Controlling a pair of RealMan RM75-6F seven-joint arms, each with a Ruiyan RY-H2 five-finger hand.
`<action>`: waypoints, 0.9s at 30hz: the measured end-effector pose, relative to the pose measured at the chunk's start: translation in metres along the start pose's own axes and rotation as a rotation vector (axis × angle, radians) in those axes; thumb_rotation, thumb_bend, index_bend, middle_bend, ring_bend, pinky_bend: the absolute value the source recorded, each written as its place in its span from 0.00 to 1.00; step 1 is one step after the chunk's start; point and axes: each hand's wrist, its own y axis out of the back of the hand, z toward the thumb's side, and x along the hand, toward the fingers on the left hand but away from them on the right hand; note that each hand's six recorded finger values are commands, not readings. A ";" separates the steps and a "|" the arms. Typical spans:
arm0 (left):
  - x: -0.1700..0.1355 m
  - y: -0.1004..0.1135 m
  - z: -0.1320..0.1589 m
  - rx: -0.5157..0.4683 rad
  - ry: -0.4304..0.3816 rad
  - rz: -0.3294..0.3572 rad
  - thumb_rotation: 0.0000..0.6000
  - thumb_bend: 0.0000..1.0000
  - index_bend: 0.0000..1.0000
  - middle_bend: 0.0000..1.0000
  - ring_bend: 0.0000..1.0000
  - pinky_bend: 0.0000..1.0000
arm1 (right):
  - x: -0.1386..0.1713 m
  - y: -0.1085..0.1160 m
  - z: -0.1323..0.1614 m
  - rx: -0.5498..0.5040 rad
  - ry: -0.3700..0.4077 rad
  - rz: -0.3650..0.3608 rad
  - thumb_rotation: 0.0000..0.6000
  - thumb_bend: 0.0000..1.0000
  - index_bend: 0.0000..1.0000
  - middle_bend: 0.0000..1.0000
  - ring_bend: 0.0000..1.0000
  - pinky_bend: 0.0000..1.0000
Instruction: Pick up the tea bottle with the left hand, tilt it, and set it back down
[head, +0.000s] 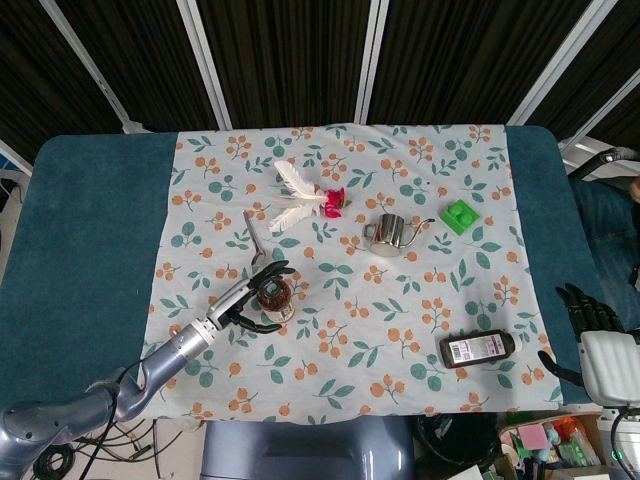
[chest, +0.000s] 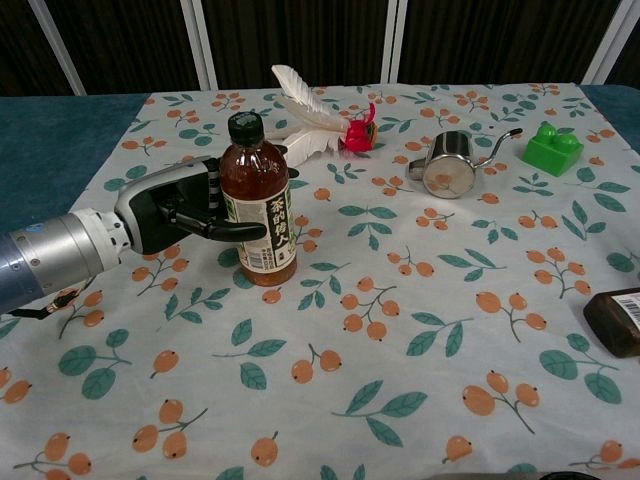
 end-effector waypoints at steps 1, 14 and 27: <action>0.000 0.000 0.000 0.002 0.000 -0.001 1.00 0.20 0.00 0.09 0.00 0.06 | 0.000 0.000 0.000 0.001 0.000 0.000 1.00 0.10 0.12 0.08 0.13 0.16; -0.001 0.001 0.002 0.010 0.001 0.001 1.00 0.20 0.00 0.09 0.00 0.06 | 0.000 0.000 -0.001 0.002 -0.004 -0.001 1.00 0.10 0.12 0.08 0.13 0.16; 0.000 0.001 0.002 0.010 0.013 -0.001 1.00 0.20 0.00 0.09 0.00 0.05 | 0.000 0.000 0.000 0.000 -0.003 -0.002 1.00 0.10 0.12 0.08 0.13 0.16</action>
